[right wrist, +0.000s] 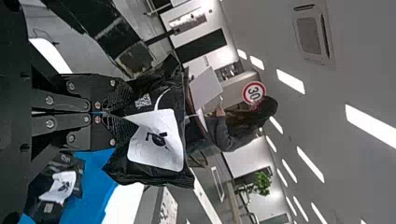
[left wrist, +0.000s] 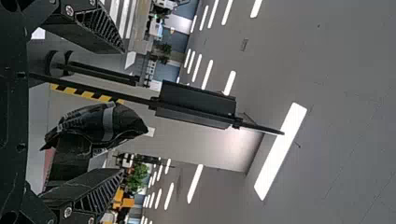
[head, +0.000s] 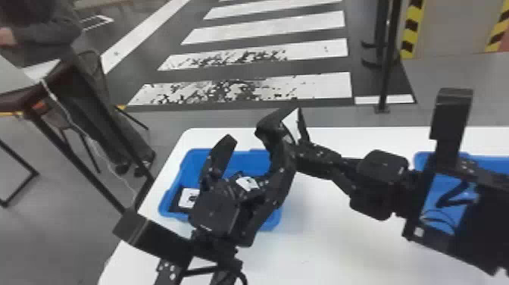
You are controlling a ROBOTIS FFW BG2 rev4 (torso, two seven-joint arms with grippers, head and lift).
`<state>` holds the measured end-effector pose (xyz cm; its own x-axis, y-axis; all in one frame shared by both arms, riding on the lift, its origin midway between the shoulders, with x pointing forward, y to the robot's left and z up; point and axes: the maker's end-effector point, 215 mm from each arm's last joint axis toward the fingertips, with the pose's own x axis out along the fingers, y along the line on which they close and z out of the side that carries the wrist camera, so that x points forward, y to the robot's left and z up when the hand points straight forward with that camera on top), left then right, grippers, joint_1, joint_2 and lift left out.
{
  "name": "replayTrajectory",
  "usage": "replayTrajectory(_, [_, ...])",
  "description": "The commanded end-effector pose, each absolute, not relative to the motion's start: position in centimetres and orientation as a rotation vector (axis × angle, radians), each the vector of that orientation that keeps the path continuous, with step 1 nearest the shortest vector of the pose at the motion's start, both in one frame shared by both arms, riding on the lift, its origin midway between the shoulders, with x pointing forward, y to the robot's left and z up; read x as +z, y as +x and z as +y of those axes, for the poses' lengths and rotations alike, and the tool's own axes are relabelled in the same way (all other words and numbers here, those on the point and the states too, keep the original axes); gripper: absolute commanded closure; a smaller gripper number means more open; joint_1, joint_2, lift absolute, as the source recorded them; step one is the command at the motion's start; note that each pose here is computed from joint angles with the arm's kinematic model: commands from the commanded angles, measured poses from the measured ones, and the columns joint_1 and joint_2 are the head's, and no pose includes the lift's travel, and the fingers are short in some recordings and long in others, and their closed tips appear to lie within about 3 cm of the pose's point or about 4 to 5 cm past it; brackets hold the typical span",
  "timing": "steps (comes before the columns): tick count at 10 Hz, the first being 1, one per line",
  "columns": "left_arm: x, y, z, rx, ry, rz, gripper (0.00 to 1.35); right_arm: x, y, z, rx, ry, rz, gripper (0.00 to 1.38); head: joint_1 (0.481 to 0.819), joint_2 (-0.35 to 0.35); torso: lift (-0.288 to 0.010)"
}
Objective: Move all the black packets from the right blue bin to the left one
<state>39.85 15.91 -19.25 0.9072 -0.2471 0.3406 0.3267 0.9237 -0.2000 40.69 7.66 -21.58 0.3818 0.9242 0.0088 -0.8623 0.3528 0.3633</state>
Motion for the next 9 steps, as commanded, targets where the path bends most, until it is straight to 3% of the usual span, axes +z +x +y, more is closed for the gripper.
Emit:
replayTrajectory(1, [-19.1,39.8,16.3,-0.294,-0.261,-0.324,0.13,-21.4,38.7,9.2,1.218,0.359,0.226,1.16,0.688,0.32,-0.14])
replayTrajectory(3, [-19.0,39.8,16.3,-0.294,-0.263,-0.326,0.15,-21.6,38.0,9.8,1.24,0.365,0.237,1.16,0.694,0.35,-0.14])
replayTrajectory(4, [-19.3,39.9,16.1,-0.292,-0.263,-0.313,0.45,-21.6,37.8,9.9,1.244,0.367,0.238,1.16,0.695,0.35,-0.14])
replayTrajectory(5, [-20.2,40.1,16.0,-0.281,-0.287,-0.283,1.08,-21.5,37.9,9.9,1.246,0.368,0.236,1.16,0.695,0.35,-0.14])
replayTrajectory(6, [-22.0,40.6,15.5,-0.29,-0.408,-0.209,1.2,-21.4,38.1,9.9,1.242,0.373,0.231,1.16,0.695,0.35,-0.14])
replayTrajectory(9, [-22.6,40.6,15.3,-0.293,-0.418,-0.188,1.21,-21.3,38.5,9.9,1.236,0.388,0.221,1.16,0.695,0.35,-0.14])
